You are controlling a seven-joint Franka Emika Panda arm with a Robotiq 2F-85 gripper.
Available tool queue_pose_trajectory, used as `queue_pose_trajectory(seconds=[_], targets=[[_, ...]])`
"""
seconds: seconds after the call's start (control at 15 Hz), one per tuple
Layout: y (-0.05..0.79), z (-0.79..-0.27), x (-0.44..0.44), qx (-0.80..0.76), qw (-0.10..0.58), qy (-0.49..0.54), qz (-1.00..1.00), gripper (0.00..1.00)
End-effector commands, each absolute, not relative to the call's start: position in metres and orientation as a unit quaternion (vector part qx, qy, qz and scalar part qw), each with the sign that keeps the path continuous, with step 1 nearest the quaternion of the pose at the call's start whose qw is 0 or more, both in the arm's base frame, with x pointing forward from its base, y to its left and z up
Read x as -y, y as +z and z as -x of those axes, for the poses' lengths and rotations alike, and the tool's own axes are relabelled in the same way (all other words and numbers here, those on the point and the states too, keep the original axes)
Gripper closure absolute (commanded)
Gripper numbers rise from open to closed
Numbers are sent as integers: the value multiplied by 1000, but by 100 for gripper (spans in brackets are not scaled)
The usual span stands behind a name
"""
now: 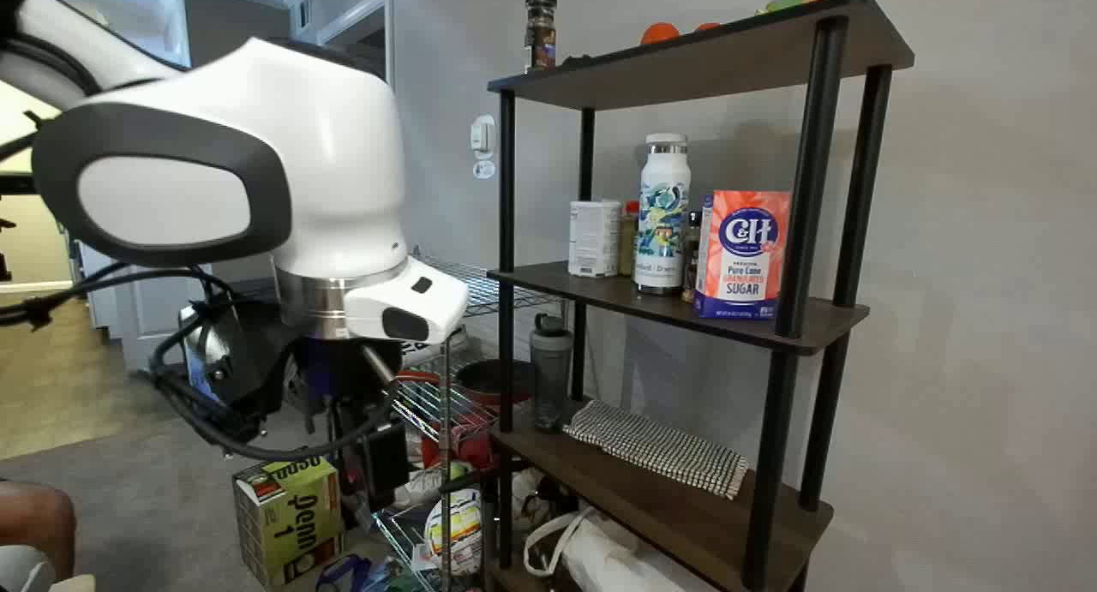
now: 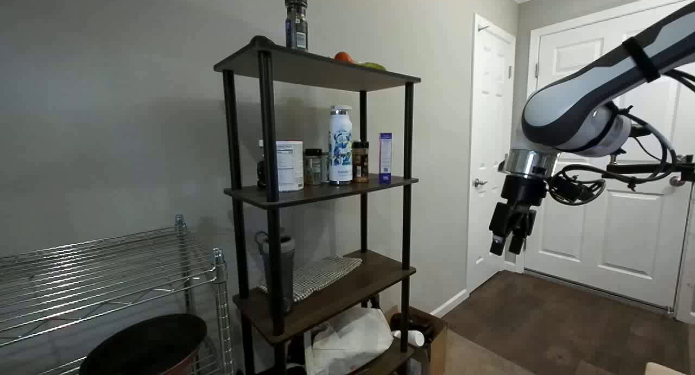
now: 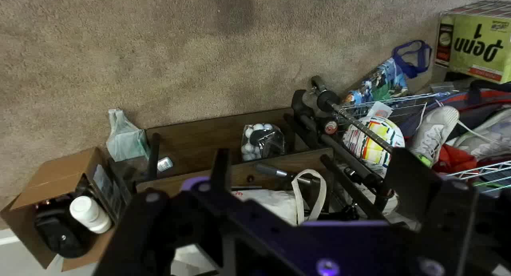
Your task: Remove the spice shaker from the second shelf and put it on the first shelf to the left
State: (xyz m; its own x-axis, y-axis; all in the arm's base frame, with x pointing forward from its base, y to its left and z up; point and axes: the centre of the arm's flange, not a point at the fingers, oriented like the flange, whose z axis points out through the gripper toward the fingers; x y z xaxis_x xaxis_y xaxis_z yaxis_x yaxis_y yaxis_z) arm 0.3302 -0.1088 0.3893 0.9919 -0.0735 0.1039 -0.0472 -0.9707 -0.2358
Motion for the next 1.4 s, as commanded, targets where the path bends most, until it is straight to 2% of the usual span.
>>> queue_pose_trajectory(seconds=[0.0, 0.53, 1.07, 1.33], targets=[[389, -330, 109, -30, 117, -56, 991, 0], [393, -333, 106, -34, 104, -64, 992, 0], [469, -388, 33, -1, 26, -197, 980, 0], [504, -414, -26, 35, 16, -297, 954, 0]])
